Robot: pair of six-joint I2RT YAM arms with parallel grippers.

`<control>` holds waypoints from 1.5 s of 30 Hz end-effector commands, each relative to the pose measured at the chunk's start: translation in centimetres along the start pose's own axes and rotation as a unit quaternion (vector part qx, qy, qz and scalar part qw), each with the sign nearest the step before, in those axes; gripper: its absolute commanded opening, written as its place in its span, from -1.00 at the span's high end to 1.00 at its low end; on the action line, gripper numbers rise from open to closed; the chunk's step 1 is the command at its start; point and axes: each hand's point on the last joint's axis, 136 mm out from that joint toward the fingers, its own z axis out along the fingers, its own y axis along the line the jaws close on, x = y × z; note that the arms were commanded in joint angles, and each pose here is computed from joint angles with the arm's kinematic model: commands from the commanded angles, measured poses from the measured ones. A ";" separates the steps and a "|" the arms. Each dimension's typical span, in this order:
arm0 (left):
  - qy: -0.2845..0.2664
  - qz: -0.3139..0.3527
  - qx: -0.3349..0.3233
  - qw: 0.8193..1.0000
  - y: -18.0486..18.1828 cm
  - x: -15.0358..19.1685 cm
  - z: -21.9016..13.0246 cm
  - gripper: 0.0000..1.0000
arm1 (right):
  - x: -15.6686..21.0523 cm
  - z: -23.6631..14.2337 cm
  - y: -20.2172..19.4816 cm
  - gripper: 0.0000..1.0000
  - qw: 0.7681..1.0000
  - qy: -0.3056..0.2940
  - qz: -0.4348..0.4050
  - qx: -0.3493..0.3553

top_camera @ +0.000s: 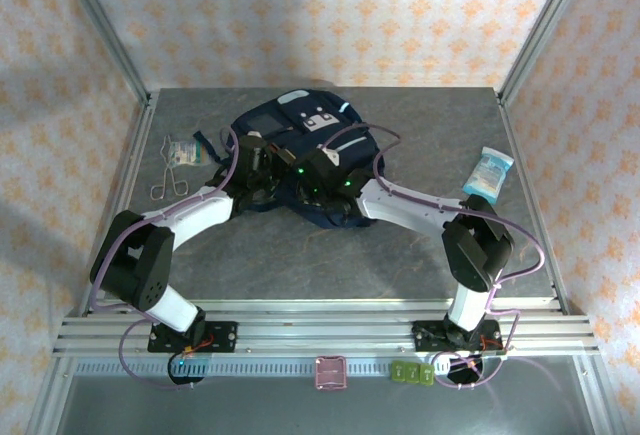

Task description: Pack the student bag

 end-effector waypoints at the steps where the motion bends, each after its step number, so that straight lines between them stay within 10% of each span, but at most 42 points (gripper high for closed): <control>1: -0.009 0.009 0.105 0.994 -6.2 -0.7 -2.2 1.00 | -2.0 0.3 -0.4 0.55 0.999 -0.039 0.012 0.021; 7: -0.014 0.011 0.103 0.995 -6.1 -0.9 -2.4 1.00 | -1.3 1.7 -1.8 1.00 0.998 -0.025 0.003 0.065; 26: -0.025 0.070 0.030 0.997 -2.2 -2.0 -1.9 1.00 | -1.7 -3.2 -15.3 1.00 0.980 -0.046 -0.006 0.192; 45: -0.016 0.207 0.011 0.978 -6.1 -4.3 3.3 0.95 | 2.7 -2.5 -4.1 1.00 0.995 -0.001 -0.098 -0.027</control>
